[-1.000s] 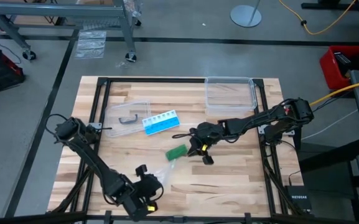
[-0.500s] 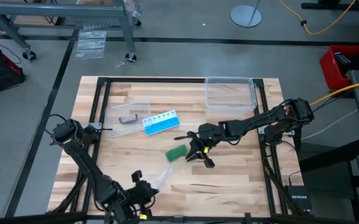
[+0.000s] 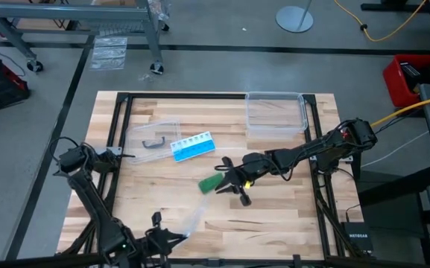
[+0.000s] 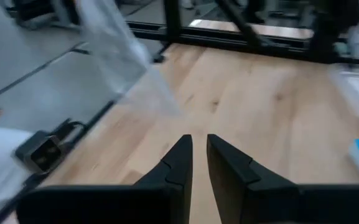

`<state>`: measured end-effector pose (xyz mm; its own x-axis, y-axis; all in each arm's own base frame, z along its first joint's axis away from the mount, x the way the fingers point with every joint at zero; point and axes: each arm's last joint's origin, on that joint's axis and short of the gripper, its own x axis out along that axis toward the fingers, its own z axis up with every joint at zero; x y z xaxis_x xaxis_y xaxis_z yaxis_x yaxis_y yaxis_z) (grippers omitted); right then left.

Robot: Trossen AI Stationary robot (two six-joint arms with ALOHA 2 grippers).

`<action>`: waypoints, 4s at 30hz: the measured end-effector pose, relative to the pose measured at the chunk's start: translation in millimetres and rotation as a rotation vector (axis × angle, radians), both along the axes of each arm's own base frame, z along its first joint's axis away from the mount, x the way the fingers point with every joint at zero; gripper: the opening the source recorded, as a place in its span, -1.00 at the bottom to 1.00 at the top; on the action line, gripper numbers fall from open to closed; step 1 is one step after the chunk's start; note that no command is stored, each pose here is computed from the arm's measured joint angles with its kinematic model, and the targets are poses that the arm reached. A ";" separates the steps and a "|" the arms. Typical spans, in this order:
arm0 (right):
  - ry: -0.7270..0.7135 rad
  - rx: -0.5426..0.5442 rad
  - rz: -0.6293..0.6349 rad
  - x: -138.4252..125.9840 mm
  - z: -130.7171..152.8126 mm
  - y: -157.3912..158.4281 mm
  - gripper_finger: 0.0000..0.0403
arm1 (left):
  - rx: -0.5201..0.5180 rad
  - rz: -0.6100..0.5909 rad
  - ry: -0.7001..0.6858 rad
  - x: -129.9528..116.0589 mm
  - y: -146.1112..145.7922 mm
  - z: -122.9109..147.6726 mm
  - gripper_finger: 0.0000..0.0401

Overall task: Roll bandage
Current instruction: Open the transparent zip bag

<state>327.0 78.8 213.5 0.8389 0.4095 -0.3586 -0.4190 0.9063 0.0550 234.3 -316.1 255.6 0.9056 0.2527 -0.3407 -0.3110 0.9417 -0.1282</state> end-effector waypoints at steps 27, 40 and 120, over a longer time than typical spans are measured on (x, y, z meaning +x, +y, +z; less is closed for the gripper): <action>-0.080 0.092 0.125 0.3 7.9 14.3 0.04 | 0.098 -0.032 -0.067 -15.4 -14.3 6.1 -1.00; -0.158 0.027 0.034 16.6 -16.6 21.5 0.05 | 0.108 -0.033 -0.070 -15.2 -14.6 6.6 -1.00; 0.274 -0.896 -0.361 10.8 4.3 -9.7 -1.00 | 0.555 0.404 0.029 75.4 97.5 29.6 -0.37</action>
<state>337.8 69.1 217.8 0.7017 -0.3689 -0.6096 -0.1855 0.7314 -0.6562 309.7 -218.7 285.2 0.6961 0.7128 -0.0858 -0.6475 0.6750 0.3538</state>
